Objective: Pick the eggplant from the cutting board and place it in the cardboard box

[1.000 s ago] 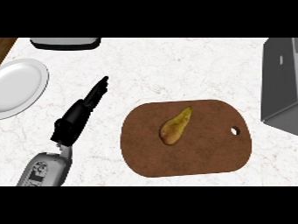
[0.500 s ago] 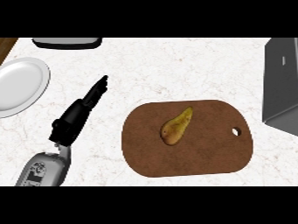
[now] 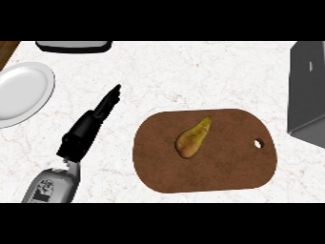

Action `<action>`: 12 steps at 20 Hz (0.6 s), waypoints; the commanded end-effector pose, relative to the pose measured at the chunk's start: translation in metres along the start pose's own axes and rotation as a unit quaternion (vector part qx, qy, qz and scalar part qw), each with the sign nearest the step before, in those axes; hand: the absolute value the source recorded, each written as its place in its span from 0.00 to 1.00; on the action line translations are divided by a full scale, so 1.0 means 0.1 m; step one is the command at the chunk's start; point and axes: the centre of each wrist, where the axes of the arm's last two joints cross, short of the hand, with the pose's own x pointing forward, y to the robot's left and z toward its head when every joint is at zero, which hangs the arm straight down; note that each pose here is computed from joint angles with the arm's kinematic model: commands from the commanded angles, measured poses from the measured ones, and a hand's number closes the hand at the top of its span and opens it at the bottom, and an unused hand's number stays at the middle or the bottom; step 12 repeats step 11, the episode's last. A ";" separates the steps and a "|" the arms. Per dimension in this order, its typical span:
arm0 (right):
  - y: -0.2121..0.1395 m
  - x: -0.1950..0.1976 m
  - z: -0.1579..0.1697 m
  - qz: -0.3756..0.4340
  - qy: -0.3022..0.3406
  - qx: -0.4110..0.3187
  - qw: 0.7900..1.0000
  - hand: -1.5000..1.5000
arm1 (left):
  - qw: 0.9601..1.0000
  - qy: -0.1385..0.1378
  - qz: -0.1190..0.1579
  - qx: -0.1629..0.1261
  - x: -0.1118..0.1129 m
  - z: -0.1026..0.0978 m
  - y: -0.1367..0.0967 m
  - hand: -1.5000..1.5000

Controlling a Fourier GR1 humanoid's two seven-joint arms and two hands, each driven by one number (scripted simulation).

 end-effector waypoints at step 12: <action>-0.47 -0.67 0.09 -0.326 -0.037 -0.150 0.933 0.00 | 1.000 0.004 0.003 0.017 -0.05 0.02 0.05 0.50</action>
